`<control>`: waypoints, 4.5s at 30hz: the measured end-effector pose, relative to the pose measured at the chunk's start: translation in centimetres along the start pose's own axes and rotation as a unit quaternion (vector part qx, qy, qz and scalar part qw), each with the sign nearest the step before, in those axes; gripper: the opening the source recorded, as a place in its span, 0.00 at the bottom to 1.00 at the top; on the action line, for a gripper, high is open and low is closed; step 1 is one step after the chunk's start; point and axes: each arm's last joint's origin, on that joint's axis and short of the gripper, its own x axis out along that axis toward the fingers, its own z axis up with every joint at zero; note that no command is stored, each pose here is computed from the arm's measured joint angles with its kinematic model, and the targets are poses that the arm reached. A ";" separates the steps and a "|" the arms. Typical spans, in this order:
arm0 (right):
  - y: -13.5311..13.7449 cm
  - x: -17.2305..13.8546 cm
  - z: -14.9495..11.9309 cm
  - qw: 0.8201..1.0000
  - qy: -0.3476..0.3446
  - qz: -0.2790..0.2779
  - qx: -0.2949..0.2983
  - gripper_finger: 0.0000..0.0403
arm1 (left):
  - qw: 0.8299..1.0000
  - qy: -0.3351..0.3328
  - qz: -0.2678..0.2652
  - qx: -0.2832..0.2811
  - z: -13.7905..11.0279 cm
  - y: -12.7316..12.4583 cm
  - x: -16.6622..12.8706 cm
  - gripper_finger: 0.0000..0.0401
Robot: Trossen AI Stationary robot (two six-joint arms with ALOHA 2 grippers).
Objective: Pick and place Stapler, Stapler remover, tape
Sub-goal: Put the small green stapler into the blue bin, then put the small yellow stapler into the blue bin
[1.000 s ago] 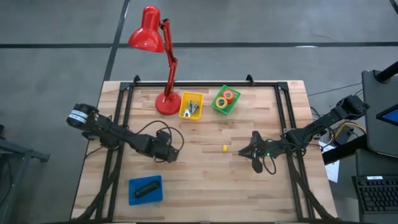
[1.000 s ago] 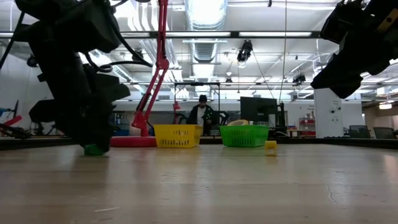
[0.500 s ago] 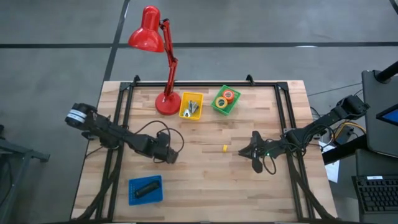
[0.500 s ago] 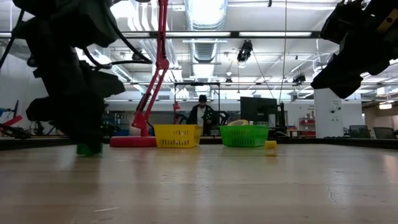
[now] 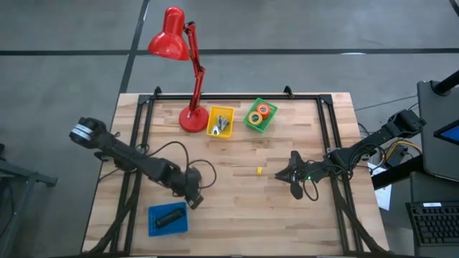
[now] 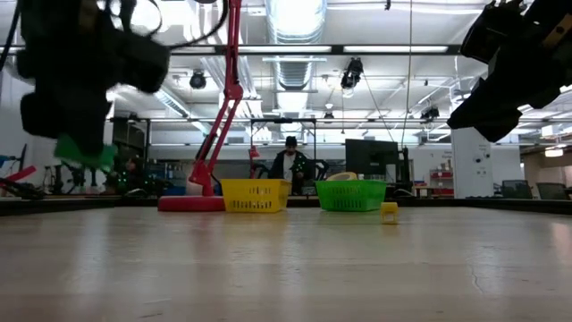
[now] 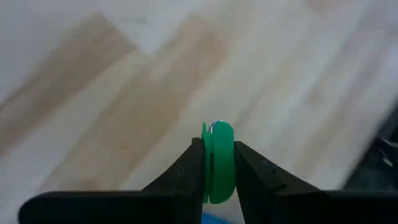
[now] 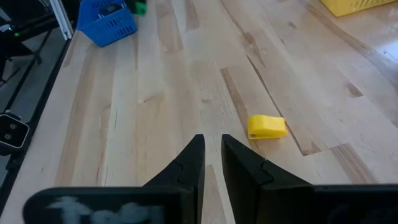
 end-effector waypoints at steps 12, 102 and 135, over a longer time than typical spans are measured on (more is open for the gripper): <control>0.0 0.0 -0.1 1.000 0.001 0.000 0.000 0.12 | 0.995 0.075 -0.051 0.040 -6.6 -3.4 -1.7 0.19; 0.0 0.0 0.0 1.000 -0.003 0.001 0.001 0.12 | 0.971 -0.212 -0.092 0.066 -5.4 -4.8 -3.5 0.52; 0.0 0.0 0.0 1.000 -0.003 0.001 0.001 0.12 | 0.922 -0.358 -0.015 0.146 0.9 -4.4 -3.6 0.52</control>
